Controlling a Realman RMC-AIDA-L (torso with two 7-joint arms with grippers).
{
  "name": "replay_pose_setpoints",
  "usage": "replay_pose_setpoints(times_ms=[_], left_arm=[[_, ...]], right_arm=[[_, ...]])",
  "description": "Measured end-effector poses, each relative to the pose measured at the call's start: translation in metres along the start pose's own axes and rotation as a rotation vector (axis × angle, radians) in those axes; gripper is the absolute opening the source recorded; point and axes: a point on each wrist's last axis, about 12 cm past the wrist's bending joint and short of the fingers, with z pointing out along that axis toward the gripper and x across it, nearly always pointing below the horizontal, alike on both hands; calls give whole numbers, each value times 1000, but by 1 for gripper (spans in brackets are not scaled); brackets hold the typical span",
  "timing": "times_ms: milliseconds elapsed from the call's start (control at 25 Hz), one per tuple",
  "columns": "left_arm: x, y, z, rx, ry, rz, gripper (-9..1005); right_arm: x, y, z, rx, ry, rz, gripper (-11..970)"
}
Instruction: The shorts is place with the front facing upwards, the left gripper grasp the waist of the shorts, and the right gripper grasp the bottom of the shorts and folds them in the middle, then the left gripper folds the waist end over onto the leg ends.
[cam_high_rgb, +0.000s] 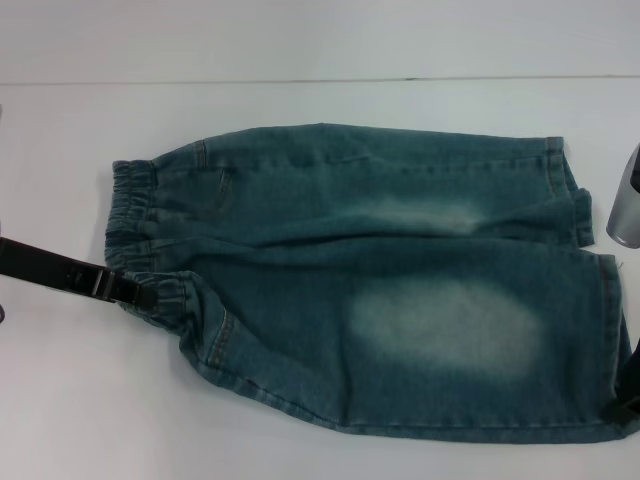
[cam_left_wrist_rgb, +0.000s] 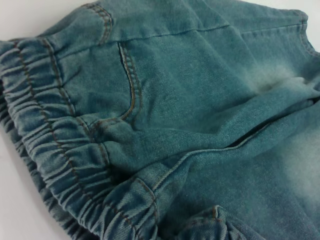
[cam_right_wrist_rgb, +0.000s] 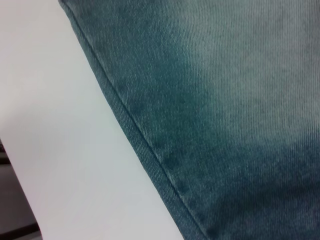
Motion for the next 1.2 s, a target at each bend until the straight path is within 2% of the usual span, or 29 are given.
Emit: replay_pose_setpoints(times_ms=[280,600,800,1200], left_arm=[[-1,1,-1,-1,-6,-2,49],[-1,1,-5,2,-5,-12,49],[0,1,-10,9,19,-10,49],[7,0,-21,40,115,0,49]], right_arm=[[0,-1,-2,6,5,2,81],[5,-3,-7,-4,-30,7,45],[18,-4,-15,-55,-82,3,45],[37,1,-23,-148,-60,-15,44]])
